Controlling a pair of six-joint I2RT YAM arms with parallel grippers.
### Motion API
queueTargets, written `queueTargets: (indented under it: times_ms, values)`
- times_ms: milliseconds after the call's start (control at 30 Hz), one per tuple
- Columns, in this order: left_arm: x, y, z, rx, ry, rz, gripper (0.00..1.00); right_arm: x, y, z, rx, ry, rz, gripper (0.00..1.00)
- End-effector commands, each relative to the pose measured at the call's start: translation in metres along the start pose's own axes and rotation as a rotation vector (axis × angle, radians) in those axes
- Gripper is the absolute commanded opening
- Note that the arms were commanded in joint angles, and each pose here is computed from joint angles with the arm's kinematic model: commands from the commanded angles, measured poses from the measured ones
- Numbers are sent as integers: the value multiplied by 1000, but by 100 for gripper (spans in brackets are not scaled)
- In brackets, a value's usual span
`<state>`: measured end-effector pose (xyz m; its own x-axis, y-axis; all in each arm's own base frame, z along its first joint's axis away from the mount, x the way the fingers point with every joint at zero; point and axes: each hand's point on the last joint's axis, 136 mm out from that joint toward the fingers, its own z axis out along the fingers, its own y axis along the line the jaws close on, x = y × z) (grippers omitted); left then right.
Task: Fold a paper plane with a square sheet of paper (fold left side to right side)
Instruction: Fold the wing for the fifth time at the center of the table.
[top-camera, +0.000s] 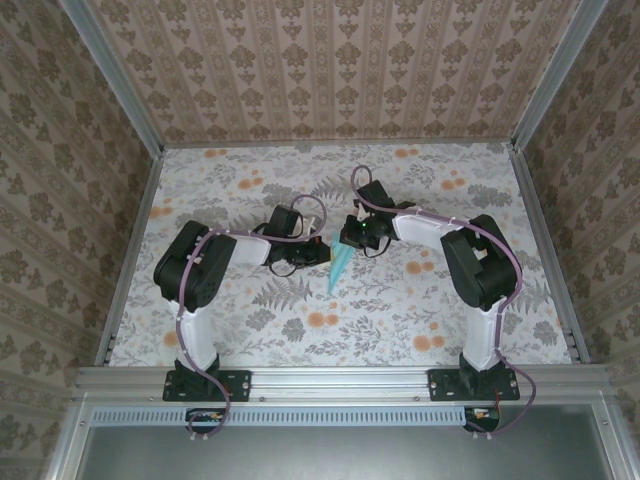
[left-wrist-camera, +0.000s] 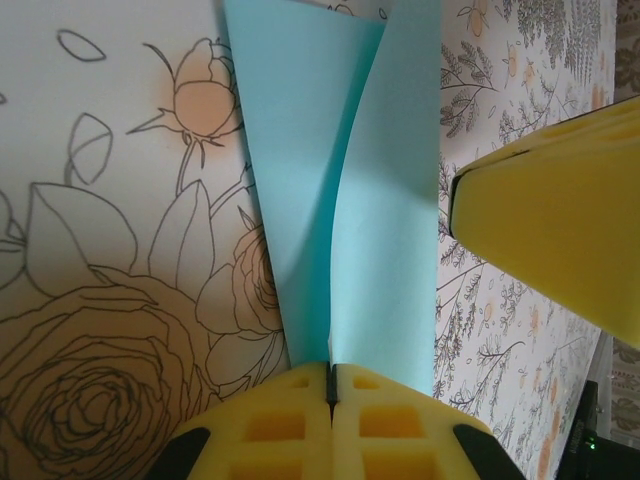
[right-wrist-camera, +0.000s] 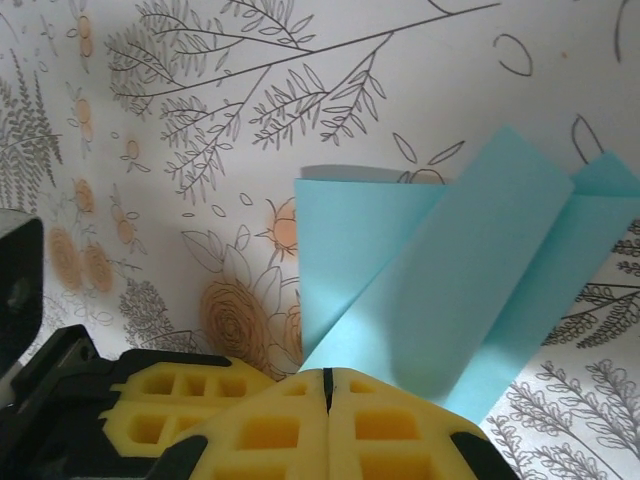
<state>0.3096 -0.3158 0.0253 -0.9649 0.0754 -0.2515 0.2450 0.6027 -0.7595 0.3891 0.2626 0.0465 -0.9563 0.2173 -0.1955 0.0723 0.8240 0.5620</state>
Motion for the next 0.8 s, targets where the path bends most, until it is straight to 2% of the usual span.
queueTargets:
  times_ms: [0,767]
  values:
    - [13,23,6,-70,50,-36,0,12,-17,7,60,38,2,2]
    - [15,24,10,-78,72,-40,0,25,-48,19,126,66,36,0]
